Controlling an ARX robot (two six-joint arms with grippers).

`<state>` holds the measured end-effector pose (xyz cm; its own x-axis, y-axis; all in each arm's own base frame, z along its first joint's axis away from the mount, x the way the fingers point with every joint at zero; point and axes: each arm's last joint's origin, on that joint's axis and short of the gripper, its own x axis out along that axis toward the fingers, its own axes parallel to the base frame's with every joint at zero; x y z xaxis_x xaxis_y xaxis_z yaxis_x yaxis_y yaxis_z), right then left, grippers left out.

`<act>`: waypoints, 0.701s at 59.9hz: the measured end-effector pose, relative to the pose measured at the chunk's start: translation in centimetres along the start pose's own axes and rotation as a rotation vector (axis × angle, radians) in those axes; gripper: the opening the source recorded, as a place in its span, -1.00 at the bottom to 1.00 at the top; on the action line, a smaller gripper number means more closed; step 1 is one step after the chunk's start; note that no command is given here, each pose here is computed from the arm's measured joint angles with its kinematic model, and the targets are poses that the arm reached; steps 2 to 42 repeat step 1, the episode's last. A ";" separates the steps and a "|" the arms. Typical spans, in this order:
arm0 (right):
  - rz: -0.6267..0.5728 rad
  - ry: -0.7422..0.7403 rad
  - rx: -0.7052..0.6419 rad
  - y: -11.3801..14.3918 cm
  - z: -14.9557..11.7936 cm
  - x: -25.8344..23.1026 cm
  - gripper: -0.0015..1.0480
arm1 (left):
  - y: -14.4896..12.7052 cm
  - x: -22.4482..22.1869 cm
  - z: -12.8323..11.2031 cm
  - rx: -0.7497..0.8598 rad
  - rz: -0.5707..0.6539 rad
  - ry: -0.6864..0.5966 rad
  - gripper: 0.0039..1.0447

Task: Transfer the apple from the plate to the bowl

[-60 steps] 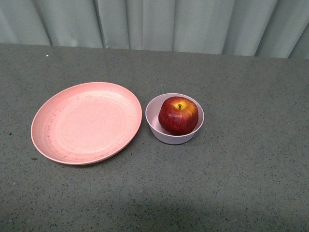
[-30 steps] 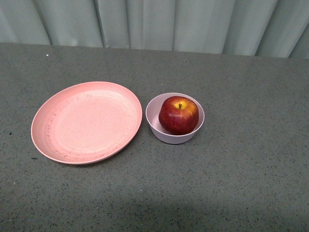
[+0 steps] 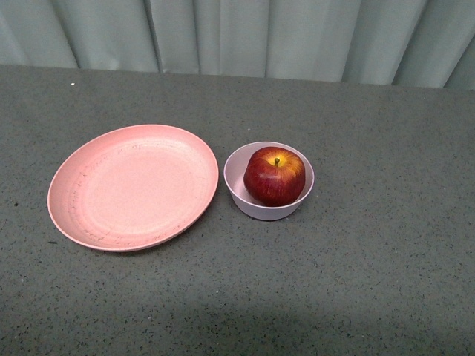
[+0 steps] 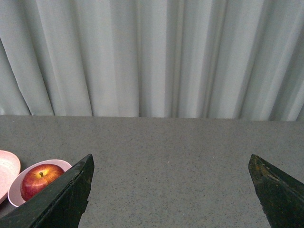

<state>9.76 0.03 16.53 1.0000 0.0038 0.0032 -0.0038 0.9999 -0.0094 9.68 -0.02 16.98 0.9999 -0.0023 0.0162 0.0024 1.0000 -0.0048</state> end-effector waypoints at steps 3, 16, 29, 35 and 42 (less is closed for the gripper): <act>0.000 0.000 0.000 0.0 0.0 0.0 0.82 | 0.0 0.0 0.0 0.000 0.000 0.000 0.88; 0.000 0.000 0.000 0.0 0.0 0.0 0.82 | 0.0 0.0 0.0 0.000 0.000 0.000 0.88; 0.000 0.000 0.000 0.0 0.0 0.0 0.82 | 0.0 0.0 0.0 0.000 0.000 0.000 0.88; 0.000 0.000 0.000 0.0 0.0 0.0 0.82 | 0.0 0.0 0.0 0.000 0.000 0.000 0.88; 0.000 0.000 0.000 0.0 0.0 0.0 0.82 | 0.0 0.0 0.0 0.000 0.000 0.000 0.88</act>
